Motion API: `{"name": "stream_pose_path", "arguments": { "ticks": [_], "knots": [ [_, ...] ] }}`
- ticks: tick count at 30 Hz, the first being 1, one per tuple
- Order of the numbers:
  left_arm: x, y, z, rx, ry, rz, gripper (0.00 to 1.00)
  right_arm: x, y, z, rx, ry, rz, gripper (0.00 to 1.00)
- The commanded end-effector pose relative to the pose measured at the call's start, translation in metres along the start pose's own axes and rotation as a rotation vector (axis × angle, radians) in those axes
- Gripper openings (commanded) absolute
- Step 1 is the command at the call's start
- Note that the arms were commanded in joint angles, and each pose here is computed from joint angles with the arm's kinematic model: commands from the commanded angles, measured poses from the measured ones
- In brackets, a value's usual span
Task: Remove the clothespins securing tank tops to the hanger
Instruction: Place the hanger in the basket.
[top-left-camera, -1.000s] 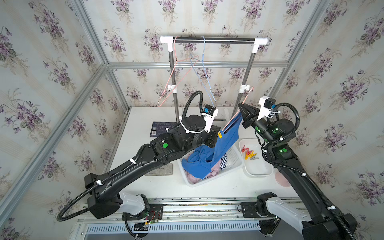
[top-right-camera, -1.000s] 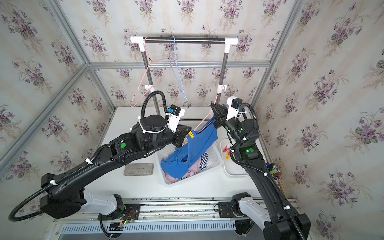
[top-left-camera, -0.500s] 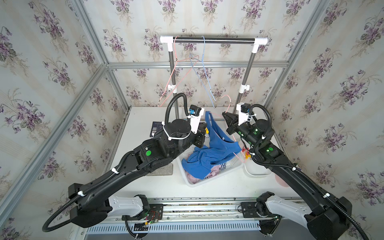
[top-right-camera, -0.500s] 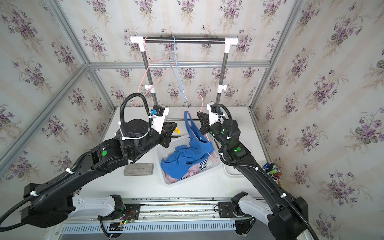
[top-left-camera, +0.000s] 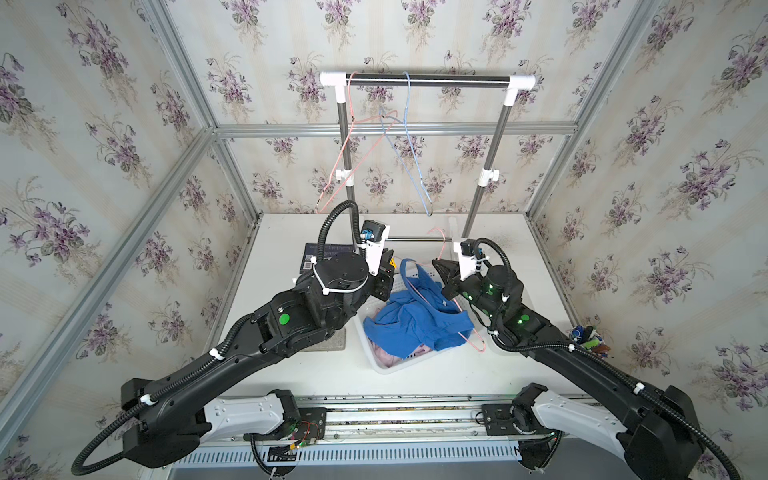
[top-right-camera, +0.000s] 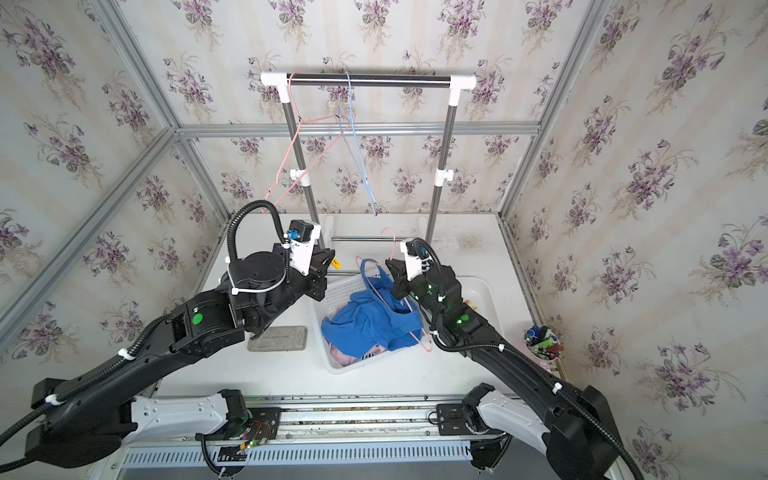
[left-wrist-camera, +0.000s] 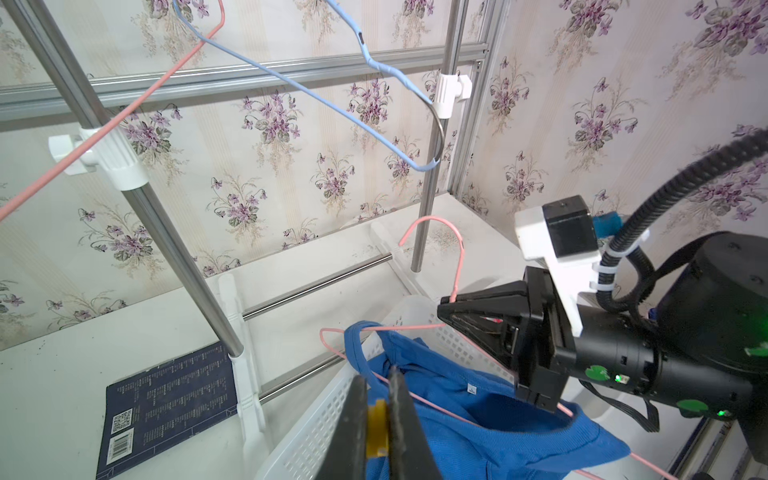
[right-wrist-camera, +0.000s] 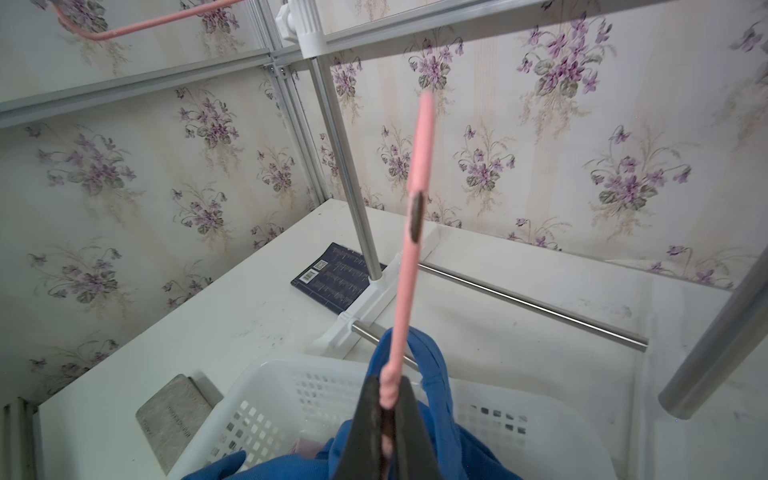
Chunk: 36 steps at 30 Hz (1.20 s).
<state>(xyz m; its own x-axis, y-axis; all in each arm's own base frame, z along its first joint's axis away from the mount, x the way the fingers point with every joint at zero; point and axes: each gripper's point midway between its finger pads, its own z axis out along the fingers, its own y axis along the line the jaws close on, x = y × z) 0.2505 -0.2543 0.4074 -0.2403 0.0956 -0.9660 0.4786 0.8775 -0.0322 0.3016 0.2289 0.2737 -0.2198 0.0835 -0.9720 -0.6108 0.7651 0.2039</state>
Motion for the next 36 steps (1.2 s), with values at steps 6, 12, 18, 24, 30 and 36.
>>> {"name": "stream_pose_path", "arguments": {
  "ticks": [6, 12, 18, 24, 30, 36],
  "knots": [
    [0.011, -0.021, 0.019, 0.068, 0.041, -0.022, 0.00, -0.006, -0.034, -0.004, -0.105, -0.166, 0.309, 0.00],
    [0.020, -0.043, 0.037, 0.139, 0.063, -0.059, 0.00, 0.026, -0.073, 0.008, 0.059, -0.049, 0.350, 0.00],
    [0.032, -0.064, 0.058, 0.190, 0.086, -0.079, 0.00, 0.070, -0.114, -0.004, 0.248, 0.088, 0.427, 0.00],
    [0.036, -0.075, 0.076, 0.206, 0.071, -0.069, 0.00, 0.096, -0.116, -0.020, 0.284, 0.177, 0.438, 0.13],
    [0.053, -0.088, 0.104, 0.278, 0.106, -0.082, 0.00, 0.106, -0.114, -0.035, 0.311, 0.248, 0.424, 0.42],
    [0.061, -0.075, 0.124, 0.339, 0.135, -0.164, 0.00, 0.086, -0.102, -0.054, 0.296, 0.249, 0.379, 0.64]
  ]
}}
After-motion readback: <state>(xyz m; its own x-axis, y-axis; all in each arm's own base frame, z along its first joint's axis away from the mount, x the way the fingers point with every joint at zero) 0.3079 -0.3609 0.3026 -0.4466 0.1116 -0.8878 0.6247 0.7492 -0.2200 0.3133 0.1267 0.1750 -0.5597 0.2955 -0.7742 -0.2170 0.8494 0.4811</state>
